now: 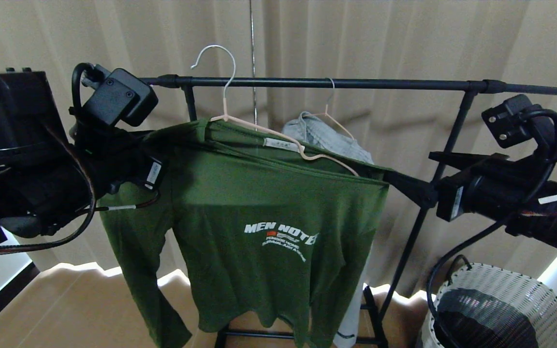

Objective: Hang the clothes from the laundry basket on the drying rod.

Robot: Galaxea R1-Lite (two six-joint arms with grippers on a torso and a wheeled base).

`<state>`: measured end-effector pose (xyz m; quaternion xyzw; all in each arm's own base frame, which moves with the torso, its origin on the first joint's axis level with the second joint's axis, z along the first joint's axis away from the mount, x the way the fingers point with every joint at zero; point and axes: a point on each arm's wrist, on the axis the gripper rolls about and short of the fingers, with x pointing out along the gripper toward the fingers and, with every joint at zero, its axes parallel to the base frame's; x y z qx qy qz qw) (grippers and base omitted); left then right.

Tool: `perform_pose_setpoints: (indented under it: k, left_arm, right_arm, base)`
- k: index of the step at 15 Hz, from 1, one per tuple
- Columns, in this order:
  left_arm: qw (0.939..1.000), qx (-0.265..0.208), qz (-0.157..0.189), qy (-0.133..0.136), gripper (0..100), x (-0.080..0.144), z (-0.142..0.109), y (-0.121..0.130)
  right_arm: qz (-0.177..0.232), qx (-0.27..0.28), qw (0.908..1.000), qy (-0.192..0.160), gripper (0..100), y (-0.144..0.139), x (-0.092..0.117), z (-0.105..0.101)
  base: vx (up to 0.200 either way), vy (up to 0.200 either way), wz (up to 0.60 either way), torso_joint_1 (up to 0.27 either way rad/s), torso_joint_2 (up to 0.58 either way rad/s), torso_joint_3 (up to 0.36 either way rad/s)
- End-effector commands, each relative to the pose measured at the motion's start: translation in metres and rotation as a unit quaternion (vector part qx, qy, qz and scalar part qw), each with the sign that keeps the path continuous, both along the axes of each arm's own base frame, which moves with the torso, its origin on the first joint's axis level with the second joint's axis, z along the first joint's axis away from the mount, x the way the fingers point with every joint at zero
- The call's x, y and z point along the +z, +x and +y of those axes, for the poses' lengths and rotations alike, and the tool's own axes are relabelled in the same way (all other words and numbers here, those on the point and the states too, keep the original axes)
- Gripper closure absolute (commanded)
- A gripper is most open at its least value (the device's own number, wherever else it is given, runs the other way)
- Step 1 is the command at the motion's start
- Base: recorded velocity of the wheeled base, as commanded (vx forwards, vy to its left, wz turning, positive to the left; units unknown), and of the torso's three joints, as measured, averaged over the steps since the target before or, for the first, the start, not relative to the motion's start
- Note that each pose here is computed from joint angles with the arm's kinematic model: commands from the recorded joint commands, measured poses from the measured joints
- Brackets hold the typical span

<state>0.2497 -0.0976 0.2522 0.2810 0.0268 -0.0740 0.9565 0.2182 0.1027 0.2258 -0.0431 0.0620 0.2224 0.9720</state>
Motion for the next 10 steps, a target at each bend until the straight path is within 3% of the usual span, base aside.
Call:
perform_pose_setpoints:
  k: [1,5,7,10]
  left_arm:
    - [0.9996,-0.014,0.006,-0.022,100,-0.002,-0.012,0.002]
    - [0.9962,-0.057,0.017,-0.064,100,-0.002,-0.035,-0.01]
    - [0.9952,-0.071,0.019,-0.064,100,-0.003,-0.041,-0.015]
    - [0.9946,-0.081,0.022,-0.06,100,-0.012,-0.044,-0.02]
  right_arm:
    - [-0.006,0.058,0.9983,0.007,0,-0.028,0.005,0.007]
    - [-0.017,0.118,0.9929,0.004,0,-0.038,0.012,0.028]
    - [-0.026,0.12,0.9922,-0.025,0,-0.023,0.009,0.039]
    - [-0.033,0.123,0.9916,-0.023,0,-0.004,0.015,0.055]
  base:
    - [0.0,0.0,0.0,0.0,0.0,0.0]
    - [0.0,0.0,0.0,0.0,0.0,0.0]
    - [0.0,0.0,0.0,0.0,0.0,0.0]
    - [0.0,0.0,0.0,0.0,0.0,0.0]
